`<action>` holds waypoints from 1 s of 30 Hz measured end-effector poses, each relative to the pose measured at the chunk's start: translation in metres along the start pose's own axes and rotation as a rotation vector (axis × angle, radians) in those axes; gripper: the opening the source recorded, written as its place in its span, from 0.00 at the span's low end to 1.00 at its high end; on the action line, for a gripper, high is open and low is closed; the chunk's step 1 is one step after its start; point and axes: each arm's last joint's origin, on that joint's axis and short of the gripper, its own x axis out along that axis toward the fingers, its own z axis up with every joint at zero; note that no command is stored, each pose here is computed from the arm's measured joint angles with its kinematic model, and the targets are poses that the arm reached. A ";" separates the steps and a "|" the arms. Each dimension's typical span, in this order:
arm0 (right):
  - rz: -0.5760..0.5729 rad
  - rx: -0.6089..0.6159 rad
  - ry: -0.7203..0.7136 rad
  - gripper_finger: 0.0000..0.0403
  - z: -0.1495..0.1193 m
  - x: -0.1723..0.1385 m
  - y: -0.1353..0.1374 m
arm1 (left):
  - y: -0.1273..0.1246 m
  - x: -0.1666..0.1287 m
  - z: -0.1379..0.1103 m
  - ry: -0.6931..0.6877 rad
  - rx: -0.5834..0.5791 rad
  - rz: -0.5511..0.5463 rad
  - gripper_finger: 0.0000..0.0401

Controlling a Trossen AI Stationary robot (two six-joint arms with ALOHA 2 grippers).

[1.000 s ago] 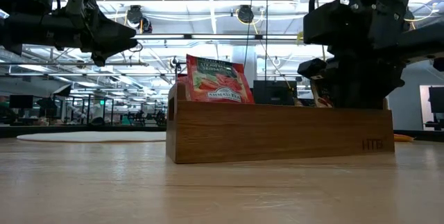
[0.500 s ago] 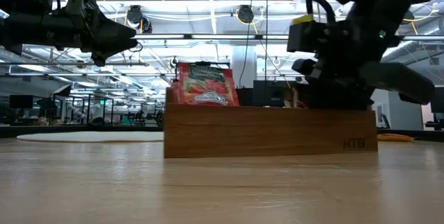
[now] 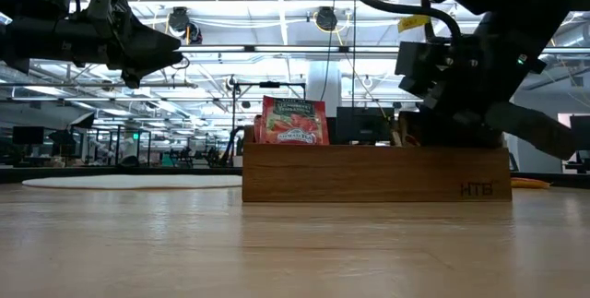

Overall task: Pick & Place Tea
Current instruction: Put the brown tea bag into the right section of the wooden organizer

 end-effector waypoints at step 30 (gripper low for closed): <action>-0.351 -0.098 -0.181 0.02 0.027 -0.032 -0.073 | 0.000 0.000 0.000 0.000 0.000 0.000 0.41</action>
